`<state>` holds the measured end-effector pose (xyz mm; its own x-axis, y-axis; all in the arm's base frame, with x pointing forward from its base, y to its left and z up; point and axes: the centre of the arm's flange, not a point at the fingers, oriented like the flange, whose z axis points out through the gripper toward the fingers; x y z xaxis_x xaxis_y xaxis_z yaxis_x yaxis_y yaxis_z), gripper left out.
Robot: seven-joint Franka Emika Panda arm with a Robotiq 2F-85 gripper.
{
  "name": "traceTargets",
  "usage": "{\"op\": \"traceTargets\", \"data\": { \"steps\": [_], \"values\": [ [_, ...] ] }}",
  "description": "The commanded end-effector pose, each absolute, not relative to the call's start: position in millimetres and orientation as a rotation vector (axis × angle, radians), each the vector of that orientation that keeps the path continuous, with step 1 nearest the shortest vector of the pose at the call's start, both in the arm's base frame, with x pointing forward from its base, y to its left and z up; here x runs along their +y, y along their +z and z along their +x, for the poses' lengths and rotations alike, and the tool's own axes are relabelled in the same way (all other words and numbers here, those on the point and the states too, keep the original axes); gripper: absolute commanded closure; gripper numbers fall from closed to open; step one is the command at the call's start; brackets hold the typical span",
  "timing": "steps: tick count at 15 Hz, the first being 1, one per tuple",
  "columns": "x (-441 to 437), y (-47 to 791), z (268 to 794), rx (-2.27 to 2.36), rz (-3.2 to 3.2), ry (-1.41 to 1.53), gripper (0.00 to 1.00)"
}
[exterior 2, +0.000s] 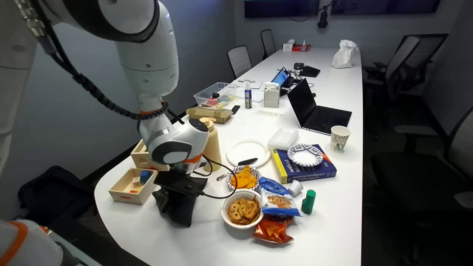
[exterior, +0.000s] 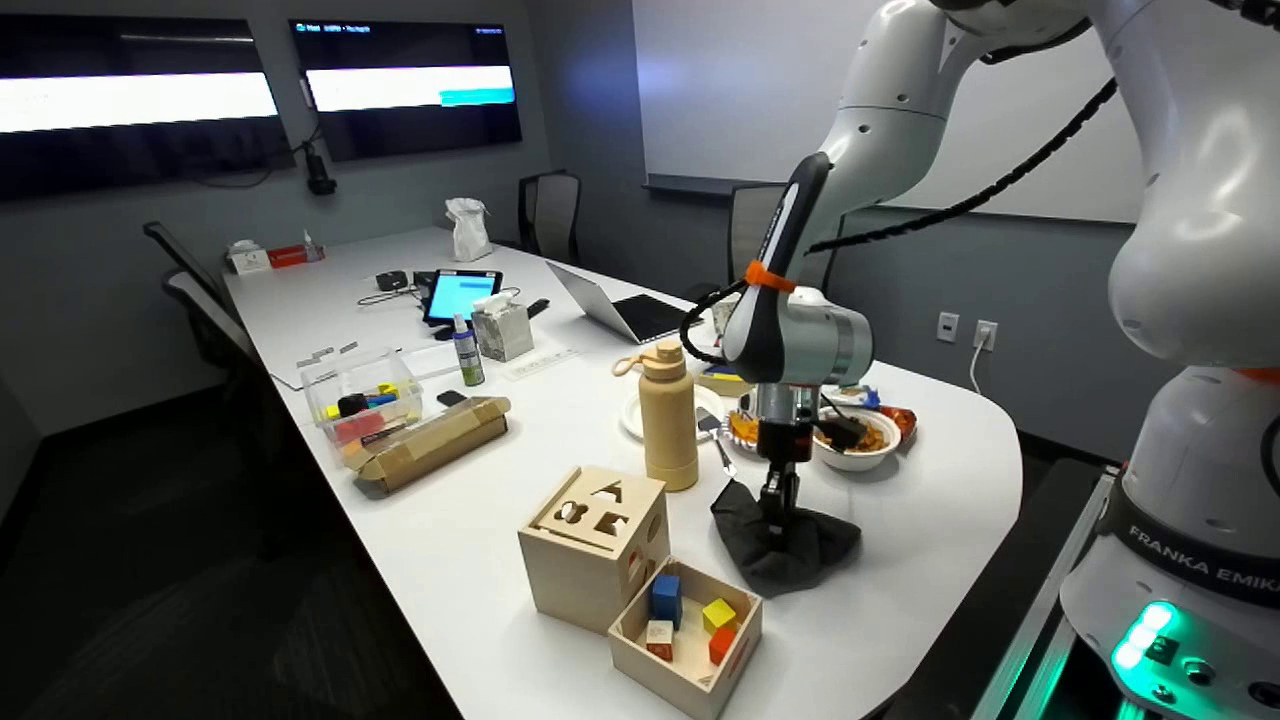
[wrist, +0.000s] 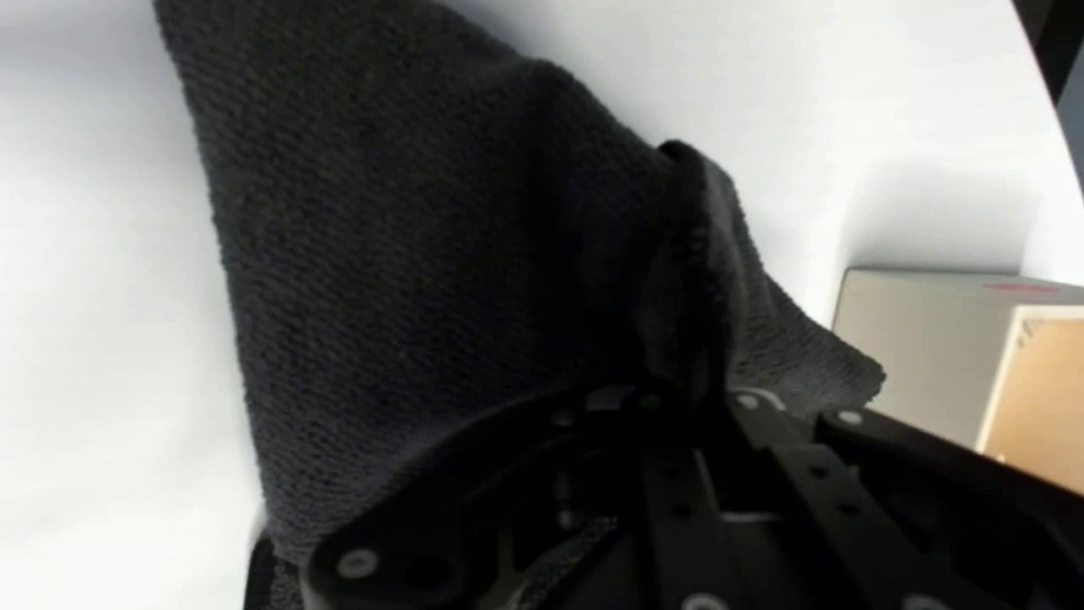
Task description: Wipe the table using the black towel
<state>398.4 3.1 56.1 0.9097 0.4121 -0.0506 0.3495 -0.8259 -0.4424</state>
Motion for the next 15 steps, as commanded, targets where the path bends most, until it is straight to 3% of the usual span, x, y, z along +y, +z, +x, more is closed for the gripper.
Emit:
{"op": "traceTargets", "data": {
  "steps": [1, 10, 15],
  "values": [
    [10, 42, 370, -0.547, -2.586, 0.27, 0.98],
    [-74, 45, 299, -0.128, -2.693, 0.27, 0.98],
    [-132, 40, 320, 0.068, -2.76, 0.263, 0.98]
  ]
}}
